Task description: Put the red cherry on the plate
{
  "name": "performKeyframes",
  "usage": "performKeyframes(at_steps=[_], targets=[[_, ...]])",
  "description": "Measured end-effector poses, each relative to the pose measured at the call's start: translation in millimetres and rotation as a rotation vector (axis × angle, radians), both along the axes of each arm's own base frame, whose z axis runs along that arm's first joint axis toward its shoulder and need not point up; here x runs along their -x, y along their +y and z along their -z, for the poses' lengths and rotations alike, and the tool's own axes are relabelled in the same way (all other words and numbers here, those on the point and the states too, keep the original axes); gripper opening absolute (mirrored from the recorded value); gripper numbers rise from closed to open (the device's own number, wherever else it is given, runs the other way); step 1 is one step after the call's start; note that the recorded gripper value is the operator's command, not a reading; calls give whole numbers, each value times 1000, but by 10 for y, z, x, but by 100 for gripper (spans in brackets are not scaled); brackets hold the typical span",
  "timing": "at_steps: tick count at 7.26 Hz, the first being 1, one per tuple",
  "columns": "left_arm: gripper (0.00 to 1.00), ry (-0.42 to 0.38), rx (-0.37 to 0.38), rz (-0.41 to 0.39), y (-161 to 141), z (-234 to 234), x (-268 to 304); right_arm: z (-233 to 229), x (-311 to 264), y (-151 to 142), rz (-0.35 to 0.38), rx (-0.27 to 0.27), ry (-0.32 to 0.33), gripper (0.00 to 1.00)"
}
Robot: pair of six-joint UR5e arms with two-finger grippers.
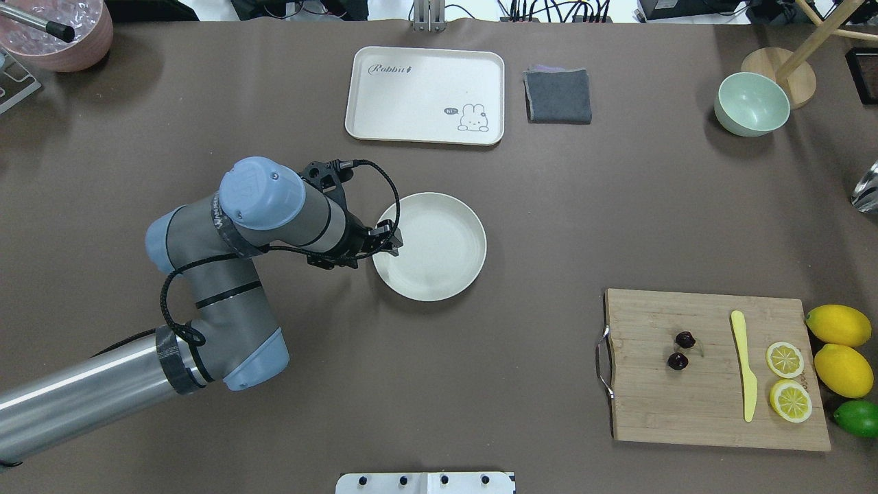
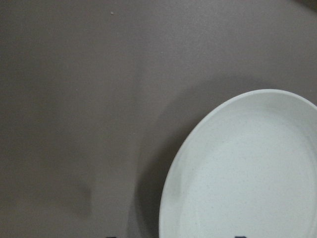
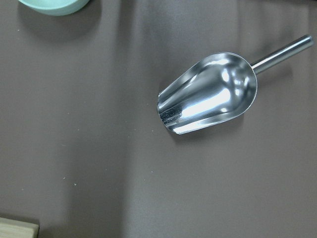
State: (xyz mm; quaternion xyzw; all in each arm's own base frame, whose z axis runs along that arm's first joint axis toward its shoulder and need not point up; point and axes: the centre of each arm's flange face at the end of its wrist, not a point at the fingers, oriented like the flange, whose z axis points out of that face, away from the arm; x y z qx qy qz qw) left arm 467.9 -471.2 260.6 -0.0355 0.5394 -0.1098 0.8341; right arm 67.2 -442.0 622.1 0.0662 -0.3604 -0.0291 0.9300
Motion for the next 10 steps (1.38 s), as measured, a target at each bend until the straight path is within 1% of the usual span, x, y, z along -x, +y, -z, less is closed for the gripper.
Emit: performKeyframes(at_steps=[1, 2, 3, 4, 5, 6, 8, 9, 10], targets=[[99, 3, -8, -7, -152, -28, 472, 2, 5, 4, 1, 8, -6, 100], [99, -32, -62, -17, -289, -136, 934, 3, 7, 3, 1, 13, -9, 100], [99, -107, -139, -46, -401, -405, 1437, 2, 10, 1, 2, 15, -11, 100], [99, -179, -213, -93, -485, -787, 1998, 0, 12, 0, 2, 16, -11, 100], [99, -231, -264, -142, -540, -1226, 2572, 0, 18, -1, 4, 17, -11, 100], [99, -278, -285, -188, -510, -1724, 3124, -7, 29, 3, 6, 23, -11, 100], [99, -347, -278, -255, -347, -2586, 4106, -31, 81, 9, 18, 44, -9, 100], [99, -361, -266, -276, -283, -2880, 4473, -46, 109, 15, 25, 59, -9, 100], [99, -366, -251, -285, -211, -3074, 4708, -51, 126, 22, 29, 69, -10, 100]])
